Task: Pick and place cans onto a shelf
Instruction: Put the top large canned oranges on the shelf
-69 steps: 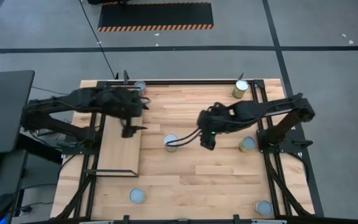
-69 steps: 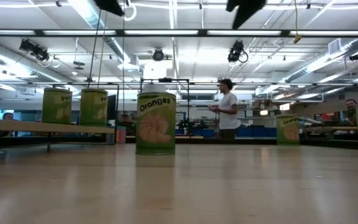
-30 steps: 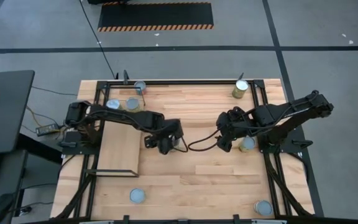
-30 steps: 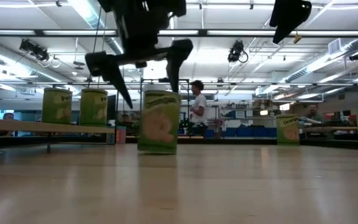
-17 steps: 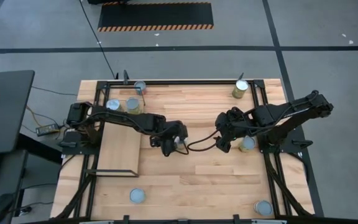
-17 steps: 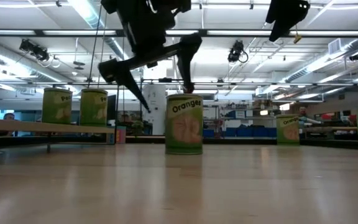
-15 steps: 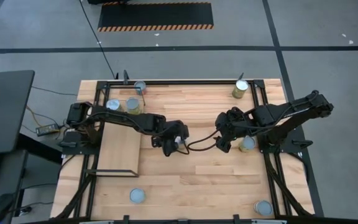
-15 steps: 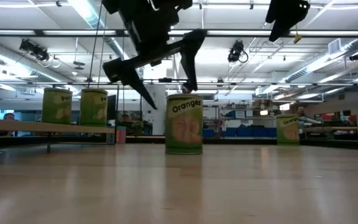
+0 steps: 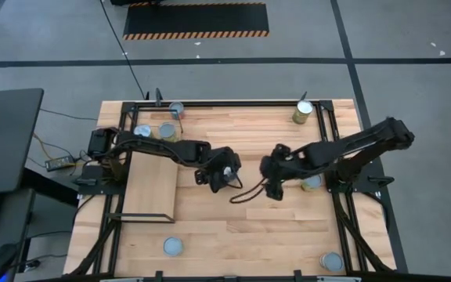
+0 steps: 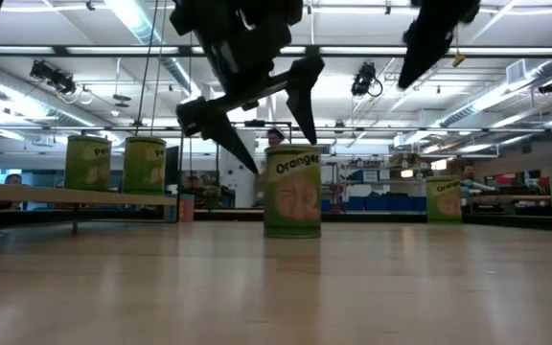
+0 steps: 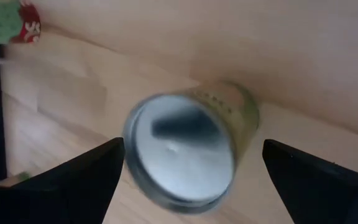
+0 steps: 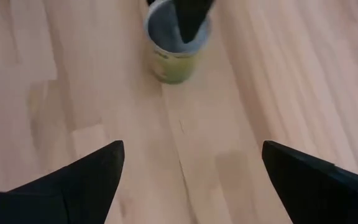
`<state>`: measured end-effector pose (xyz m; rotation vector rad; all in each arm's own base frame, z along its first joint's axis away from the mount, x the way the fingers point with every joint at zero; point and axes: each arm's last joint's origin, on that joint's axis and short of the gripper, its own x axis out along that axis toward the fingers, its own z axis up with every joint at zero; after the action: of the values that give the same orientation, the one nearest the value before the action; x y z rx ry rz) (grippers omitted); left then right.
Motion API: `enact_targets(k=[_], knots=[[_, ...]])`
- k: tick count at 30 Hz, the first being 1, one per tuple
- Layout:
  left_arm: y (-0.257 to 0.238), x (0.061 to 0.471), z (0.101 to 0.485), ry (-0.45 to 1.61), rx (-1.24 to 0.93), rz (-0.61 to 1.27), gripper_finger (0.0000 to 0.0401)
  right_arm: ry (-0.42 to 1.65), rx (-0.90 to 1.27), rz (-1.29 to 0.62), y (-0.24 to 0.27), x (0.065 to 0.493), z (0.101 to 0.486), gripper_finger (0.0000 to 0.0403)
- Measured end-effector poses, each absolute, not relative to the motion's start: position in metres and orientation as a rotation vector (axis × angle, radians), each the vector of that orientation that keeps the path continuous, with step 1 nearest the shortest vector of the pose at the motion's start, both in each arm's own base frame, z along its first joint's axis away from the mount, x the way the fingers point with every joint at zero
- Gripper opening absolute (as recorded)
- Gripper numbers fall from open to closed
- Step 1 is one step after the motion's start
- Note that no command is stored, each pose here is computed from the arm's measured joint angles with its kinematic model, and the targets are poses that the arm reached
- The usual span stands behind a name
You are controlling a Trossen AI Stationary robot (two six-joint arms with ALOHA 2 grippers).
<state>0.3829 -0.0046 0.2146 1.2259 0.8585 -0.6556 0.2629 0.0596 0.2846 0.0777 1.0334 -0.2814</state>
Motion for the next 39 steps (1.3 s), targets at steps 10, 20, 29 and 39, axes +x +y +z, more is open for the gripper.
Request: enact_targets(k=[10,20,29,39], knots=[[-0.004,0.384,0.216,0.877,1.248,-0.607,0.0388,1.098,-0.237,-0.364,0.022,0.303,0.203,0.0376],[-0.010,0.370,0.221,0.991,1.200,-0.588,0.0388,0.931,-0.234,-0.366,0.011,0.344,0.173,0.0366],[-0.012,0.365,0.231,1.012,1.158,-0.511,0.0388,0.855,-0.172,-0.385,0.009,0.350,0.175,0.0366],[-0.014,0.350,0.258,0.931,1.072,-0.541,0.0388,0.874,-0.090,-0.398,0.021,0.319,0.218,0.0366]])
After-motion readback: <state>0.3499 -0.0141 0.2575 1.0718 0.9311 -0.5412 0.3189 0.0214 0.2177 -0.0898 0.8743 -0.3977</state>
